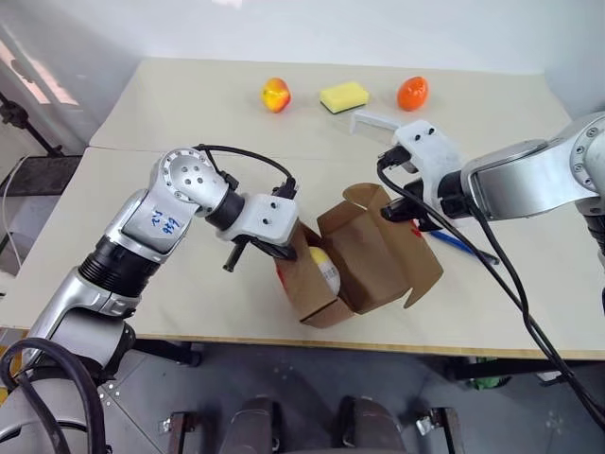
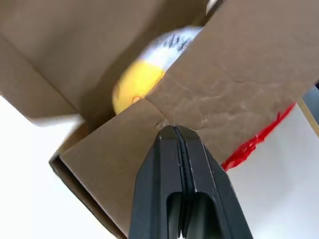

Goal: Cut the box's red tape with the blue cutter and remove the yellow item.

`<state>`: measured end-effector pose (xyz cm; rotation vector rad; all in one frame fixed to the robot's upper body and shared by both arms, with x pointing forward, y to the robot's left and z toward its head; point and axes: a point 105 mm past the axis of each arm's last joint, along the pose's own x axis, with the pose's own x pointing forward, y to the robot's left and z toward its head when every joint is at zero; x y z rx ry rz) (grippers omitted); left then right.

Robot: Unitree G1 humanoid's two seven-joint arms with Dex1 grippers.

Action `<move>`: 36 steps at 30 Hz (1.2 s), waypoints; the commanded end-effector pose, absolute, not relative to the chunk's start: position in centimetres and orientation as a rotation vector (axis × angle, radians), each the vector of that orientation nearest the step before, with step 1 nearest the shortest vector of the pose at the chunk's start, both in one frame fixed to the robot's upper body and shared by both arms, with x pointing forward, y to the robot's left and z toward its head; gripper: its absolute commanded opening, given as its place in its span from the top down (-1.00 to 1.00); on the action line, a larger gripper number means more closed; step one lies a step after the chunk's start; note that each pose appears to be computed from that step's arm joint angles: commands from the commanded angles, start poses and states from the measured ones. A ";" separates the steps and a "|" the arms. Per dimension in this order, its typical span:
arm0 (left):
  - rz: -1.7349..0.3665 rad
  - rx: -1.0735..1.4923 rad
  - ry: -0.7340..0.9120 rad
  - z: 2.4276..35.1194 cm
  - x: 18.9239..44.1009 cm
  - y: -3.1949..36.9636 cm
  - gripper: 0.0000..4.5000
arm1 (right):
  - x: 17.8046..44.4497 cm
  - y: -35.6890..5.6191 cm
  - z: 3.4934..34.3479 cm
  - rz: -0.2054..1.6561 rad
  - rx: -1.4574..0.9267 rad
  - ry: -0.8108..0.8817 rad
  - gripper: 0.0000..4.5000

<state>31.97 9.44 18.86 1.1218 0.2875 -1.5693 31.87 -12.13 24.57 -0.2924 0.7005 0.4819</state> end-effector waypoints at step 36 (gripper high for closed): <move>-1.585 0.673 0.035 25.9 32.9 2.1 1.00 | 32.5 -13.6 24.9 0.359 -0.317 0.680 0.99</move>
